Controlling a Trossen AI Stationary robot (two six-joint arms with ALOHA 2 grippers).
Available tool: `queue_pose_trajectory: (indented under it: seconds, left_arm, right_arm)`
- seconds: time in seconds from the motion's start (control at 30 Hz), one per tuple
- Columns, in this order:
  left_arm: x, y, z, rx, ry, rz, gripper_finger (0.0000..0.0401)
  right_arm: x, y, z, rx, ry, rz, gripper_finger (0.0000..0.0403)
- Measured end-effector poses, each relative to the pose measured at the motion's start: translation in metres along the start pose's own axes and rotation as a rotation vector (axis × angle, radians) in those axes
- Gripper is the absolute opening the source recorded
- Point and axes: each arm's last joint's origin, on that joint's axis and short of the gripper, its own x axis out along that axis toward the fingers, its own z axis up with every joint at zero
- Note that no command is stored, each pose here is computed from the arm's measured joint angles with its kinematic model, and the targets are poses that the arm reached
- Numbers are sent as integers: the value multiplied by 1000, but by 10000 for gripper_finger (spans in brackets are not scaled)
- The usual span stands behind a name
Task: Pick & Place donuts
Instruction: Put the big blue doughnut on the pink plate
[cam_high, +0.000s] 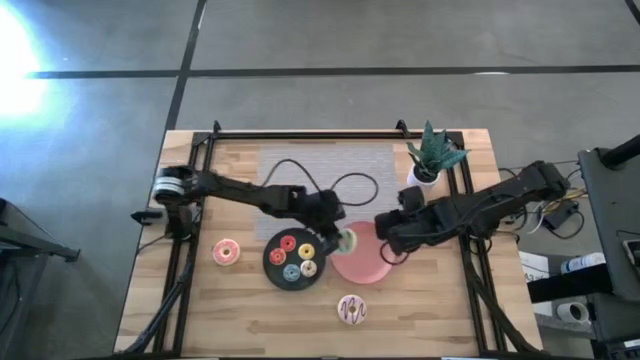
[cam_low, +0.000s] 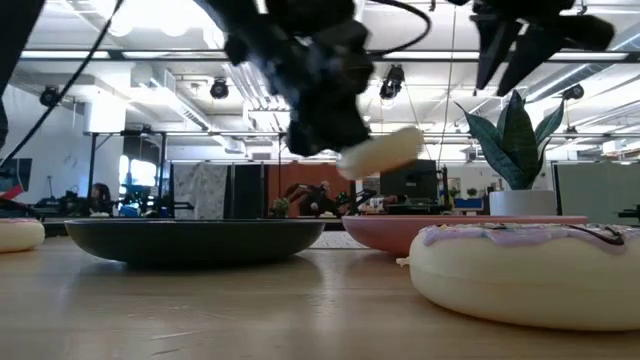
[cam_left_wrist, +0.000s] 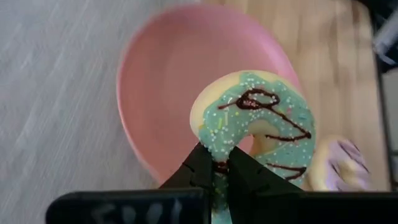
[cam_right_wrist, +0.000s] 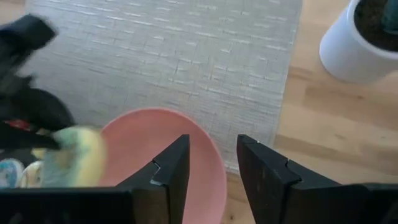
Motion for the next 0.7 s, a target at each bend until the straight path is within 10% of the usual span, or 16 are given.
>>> queue_pose_trajectory:
  seconds: [0.3,0.7]
  left_arm:
    - [45,3,14,14,90,58,10]
    - [33,4,9,34,165,91,129]
  right_arm:
    - [0,1,-16,-10,8,0,125]
    - [2,1,-20,-56,10,-11,125]
